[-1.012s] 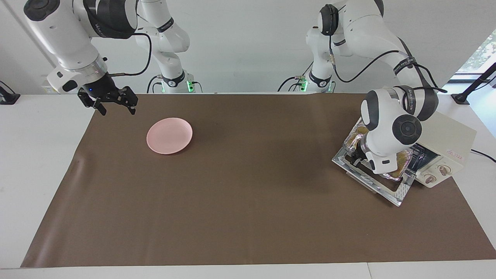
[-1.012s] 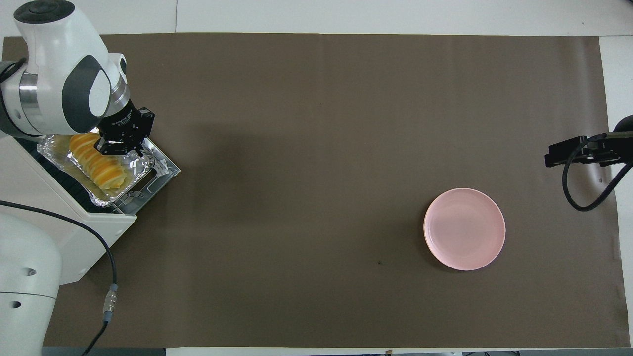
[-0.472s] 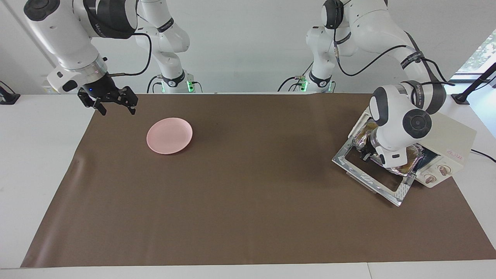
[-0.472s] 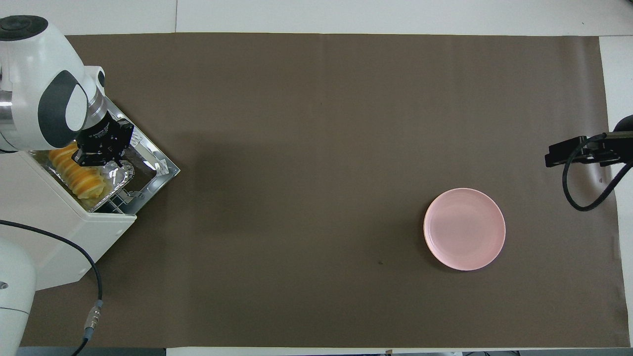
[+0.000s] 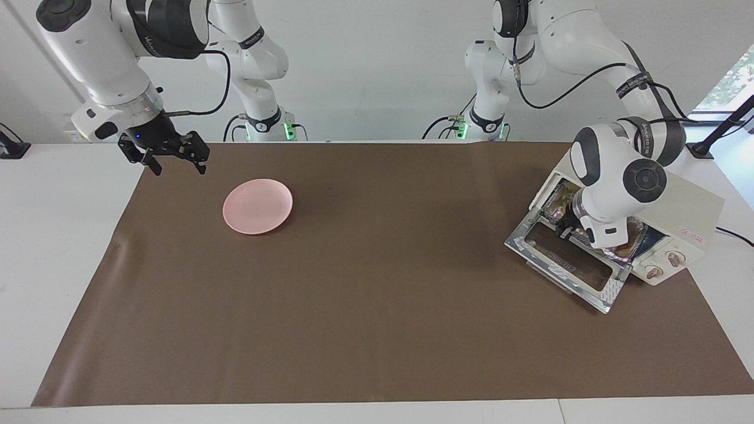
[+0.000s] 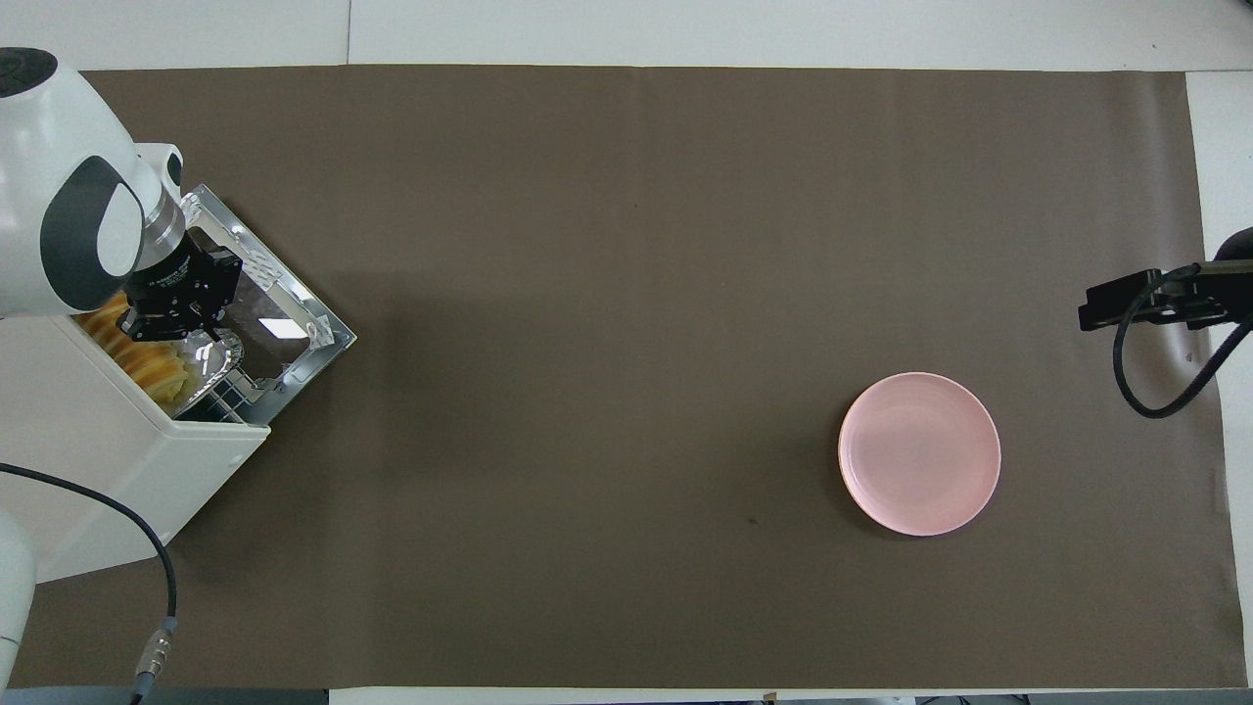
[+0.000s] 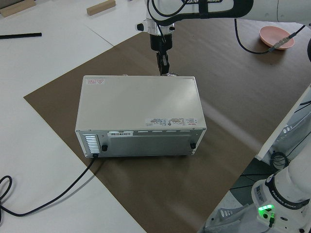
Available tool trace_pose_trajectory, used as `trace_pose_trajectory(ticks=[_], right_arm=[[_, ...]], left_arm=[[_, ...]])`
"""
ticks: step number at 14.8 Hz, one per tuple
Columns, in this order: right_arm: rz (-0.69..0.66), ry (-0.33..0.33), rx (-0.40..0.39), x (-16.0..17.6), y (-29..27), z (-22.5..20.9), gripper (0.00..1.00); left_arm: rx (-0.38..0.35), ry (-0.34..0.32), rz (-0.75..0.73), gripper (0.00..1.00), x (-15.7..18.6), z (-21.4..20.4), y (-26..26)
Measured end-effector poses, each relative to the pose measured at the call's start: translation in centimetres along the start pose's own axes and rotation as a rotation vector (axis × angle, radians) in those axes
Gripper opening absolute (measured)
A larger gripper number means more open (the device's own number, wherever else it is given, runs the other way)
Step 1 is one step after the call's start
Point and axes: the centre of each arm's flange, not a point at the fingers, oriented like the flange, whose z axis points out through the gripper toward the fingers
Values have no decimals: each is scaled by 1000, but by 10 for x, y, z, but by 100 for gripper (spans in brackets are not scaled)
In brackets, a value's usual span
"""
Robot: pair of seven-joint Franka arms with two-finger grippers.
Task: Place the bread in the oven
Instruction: 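Push the tray deeper into the oven and open the left gripper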
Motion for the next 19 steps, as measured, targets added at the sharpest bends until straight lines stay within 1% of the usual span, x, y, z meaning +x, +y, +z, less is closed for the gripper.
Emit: trace_pose_trajectory(ticks=[3,9,12,15,17,18,19], right_arm=[[0,0,0,0,0,0,100],[0,0,0,0,0,0,100],[0,0,0,0,0,0,100],[0,0,0,0,0,0,100],[0,0,0,0,0,0,100],[0,0,0,0,0,0,100],[0,0,0,0,0,0,100]], left_arm=[[-8,-6,-2,2,5,3,-8],[-22,-8,-4,2,6,15,-16],[-30,-4,-4,2,5,14,-19],[-32,-4,26,2,5,14,-19],[-31,-4,56,15,5,15,-20],[-31,-4,61,30,5,15,-20],[-30,-1,66,41,5,15,-20]])
